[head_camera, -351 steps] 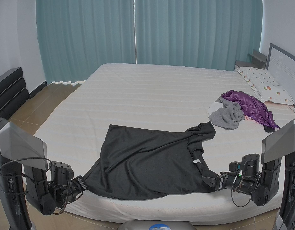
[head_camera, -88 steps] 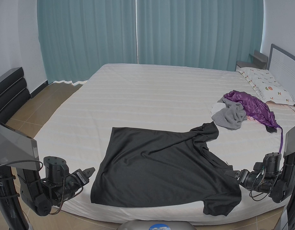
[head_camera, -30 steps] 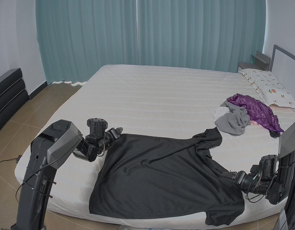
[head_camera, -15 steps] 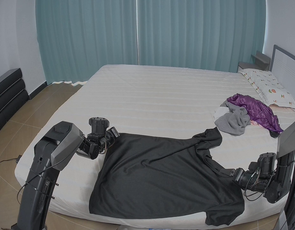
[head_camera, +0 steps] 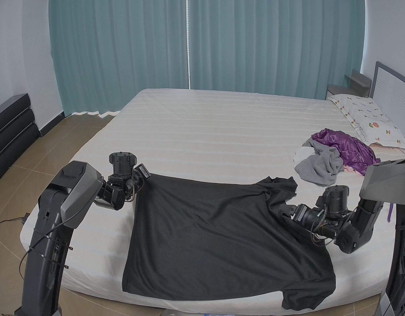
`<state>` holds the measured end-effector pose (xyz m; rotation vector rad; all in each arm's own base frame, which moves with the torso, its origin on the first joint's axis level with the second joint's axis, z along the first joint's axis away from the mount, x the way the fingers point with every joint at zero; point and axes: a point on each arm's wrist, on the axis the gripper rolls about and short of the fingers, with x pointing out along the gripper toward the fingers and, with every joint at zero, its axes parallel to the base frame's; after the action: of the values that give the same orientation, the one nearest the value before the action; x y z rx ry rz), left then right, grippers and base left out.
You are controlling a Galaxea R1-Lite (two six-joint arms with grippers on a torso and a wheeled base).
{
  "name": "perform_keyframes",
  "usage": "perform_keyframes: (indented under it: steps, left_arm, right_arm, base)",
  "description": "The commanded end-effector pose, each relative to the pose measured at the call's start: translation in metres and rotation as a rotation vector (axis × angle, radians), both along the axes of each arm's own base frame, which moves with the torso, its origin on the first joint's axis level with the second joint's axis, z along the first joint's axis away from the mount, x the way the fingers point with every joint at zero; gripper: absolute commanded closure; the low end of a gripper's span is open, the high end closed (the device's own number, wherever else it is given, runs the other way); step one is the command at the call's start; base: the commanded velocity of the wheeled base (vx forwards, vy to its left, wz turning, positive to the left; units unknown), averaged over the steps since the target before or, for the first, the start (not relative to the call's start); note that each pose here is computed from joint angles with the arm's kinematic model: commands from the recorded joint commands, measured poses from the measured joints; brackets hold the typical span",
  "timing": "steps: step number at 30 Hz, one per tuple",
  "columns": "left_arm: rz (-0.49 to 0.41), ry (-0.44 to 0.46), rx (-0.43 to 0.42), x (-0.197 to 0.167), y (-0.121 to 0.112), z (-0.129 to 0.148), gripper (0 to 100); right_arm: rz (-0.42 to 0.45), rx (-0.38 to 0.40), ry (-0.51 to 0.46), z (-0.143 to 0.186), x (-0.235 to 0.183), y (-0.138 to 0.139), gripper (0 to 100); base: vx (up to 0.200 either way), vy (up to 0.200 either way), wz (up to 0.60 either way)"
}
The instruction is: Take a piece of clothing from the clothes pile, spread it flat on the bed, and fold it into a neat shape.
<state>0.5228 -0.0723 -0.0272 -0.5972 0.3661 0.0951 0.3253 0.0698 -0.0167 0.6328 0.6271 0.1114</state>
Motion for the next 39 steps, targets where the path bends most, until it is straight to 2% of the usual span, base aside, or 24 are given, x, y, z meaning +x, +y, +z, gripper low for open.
perform_keyframes:
  steps: [1, 2, 3, 5, 6, 13, 20, 21, 24, 32, 39]
  left_arm:
    - [0.047, -0.039, 0.035, 0.004, 0.027, 0.020, 100]
    - [0.047, -0.039, 0.035, 0.004, 0.027, 0.020, 100]
    - [0.049, -0.035, 0.035, 0.003, 0.027, 0.019, 100]
    - [0.047, -0.034, 0.035, 0.003, 0.027, 0.019, 100]
    - [0.047, -0.031, 0.036, 0.003, 0.027, 0.017, 100]
    - [0.042, -0.028, 0.036, 0.003, 0.024, 0.016, 100]
    - [0.044, -0.028, 0.036, 0.002, 0.024, 0.017, 100]
    - [0.044, -0.028, 0.036, 0.002, 0.024, 0.017, 100]
    - [0.042, -0.025, 0.037, 0.002, 0.024, 0.016, 100]
    - [0.058, -0.027, 0.044, 0.002, 0.024, 0.016, 100]
    - [0.053, -0.033, 0.043, 0.003, 0.021, 0.016, 100]
  right_arm:
    - [0.055, -0.175, -0.013, -0.022, 0.059, 0.054, 0]
    - [0.055, -0.175, -0.013, -0.022, 0.059, 0.054, 0]
    - [0.065, -0.254, -0.029, -0.029, 0.070, 0.057, 0]
    - [0.071, -0.268, -0.030, -0.030, 0.072, 0.059, 0]
    - [0.092, -0.309, -0.026, -0.032, 0.078, 0.062, 0]
    - [0.110, -0.425, -0.008, -0.034, 0.088, 0.060, 0]
    - [0.098, -0.499, -0.017, -0.029, 0.092, 0.048, 0]
    - [0.097, -0.513, -0.010, -0.030, 0.091, 0.045, 100]
    - [0.096, -0.535, 0.015, -0.031, 0.089, 0.041, 100]
    - [0.029, -0.510, -0.032, -0.010, 0.101, 0.020, 100]
    - [-0.071, -0.499, -0.040, -0.002, 0.113, -0.021, 100]
  base:
    - [0.000, 0.000, 0.00]
    - [0.000, 0.000, 0.00]
    - [0.000, 0.000, 0.00]
    - [0.000, 0.000, 0.00]
    - [0.000, 0.000, 0.00]
    - [0.000, 0.000, 0.00]
    - [0.000, 0.000, 0.00]
    - [0.000, 0.000, 0.00]
    - [0.000, 0.000, 0.00]
    - [0.000, 0.000, 0.00]
    - [0.000, 0.000, 0.00]
